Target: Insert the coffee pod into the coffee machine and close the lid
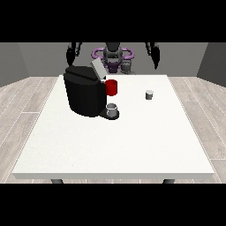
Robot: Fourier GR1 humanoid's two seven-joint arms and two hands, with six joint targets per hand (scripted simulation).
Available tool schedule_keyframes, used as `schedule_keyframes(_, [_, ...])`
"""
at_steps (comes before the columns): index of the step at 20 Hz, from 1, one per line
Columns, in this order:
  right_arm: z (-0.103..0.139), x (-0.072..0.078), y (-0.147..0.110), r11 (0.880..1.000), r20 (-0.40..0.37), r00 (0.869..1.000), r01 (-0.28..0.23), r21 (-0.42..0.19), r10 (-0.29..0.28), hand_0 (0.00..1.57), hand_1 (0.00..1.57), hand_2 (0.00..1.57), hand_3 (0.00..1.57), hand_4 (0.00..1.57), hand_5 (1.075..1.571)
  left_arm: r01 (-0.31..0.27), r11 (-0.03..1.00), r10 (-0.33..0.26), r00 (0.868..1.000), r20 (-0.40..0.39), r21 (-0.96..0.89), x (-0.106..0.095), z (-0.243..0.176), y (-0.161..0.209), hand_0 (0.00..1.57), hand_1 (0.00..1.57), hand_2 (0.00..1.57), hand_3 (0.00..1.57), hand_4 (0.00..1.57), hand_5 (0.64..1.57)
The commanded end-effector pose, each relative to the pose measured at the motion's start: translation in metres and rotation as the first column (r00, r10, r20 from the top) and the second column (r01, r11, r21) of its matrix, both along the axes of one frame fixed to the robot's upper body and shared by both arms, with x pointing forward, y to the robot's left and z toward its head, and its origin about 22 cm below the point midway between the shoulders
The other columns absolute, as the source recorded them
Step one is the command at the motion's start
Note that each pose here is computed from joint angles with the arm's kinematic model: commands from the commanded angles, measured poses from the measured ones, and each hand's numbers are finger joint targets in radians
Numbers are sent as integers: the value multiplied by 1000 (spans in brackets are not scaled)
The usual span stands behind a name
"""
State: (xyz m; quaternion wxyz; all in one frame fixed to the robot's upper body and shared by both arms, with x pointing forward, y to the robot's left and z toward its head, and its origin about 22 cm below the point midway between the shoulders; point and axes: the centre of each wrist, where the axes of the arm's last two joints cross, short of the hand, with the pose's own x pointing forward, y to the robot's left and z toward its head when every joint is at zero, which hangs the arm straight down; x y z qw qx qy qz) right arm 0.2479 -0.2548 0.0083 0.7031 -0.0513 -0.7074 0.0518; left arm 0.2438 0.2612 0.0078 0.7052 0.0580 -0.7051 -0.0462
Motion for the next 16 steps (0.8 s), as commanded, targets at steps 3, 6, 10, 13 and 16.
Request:
schedule_keyframes(3, [-6, -10, 3, 999, -48, 999, -1, 52, 4, 0, 0, 0, 0, 0, 1571, 100, 987, -101, 995, 5, 123, -6, -1, 36, 0, 0, 0, 0, 0, 1571])
schedule_keyframes(6, [-27, -14, 1, 998, -25, 1000, -1, 70, 3, 0, 0, 0, 0, 0, 1571, 214, 948, -237, 969, 75, 235, -2, 8, 46, 0, 0, 0, 0, 0, 1571])
schedule_keyframes(10, [-12, -6, 12, 989, 42, 990, 136, -60, -133, 0, 0, 0, 0, 0, 1571, 235, 915, -254, 967, 15, 328, 0, 5, 59, 0, 0, 0, 0, 0, 1571])
schedule_keyframes(13, [-4, -4, 11, 988, 43, 994, 107, -114, -103, 0, 0, 0, 0, 0, 1571, 220, 886, -227, 973, -32, 409, 21, 34, 86, 0, 0, 0, 0, 0, 1571])
schedule_keyframes(16, [13, 22, 15, 992, 153, 985, 98, -76, -86, 0, 0, 0, 0, 0, 1571, 195, 863, -219, 976, -3, 466, 45, 48, 93, 0, 0, 0, 0, 0, 1571])
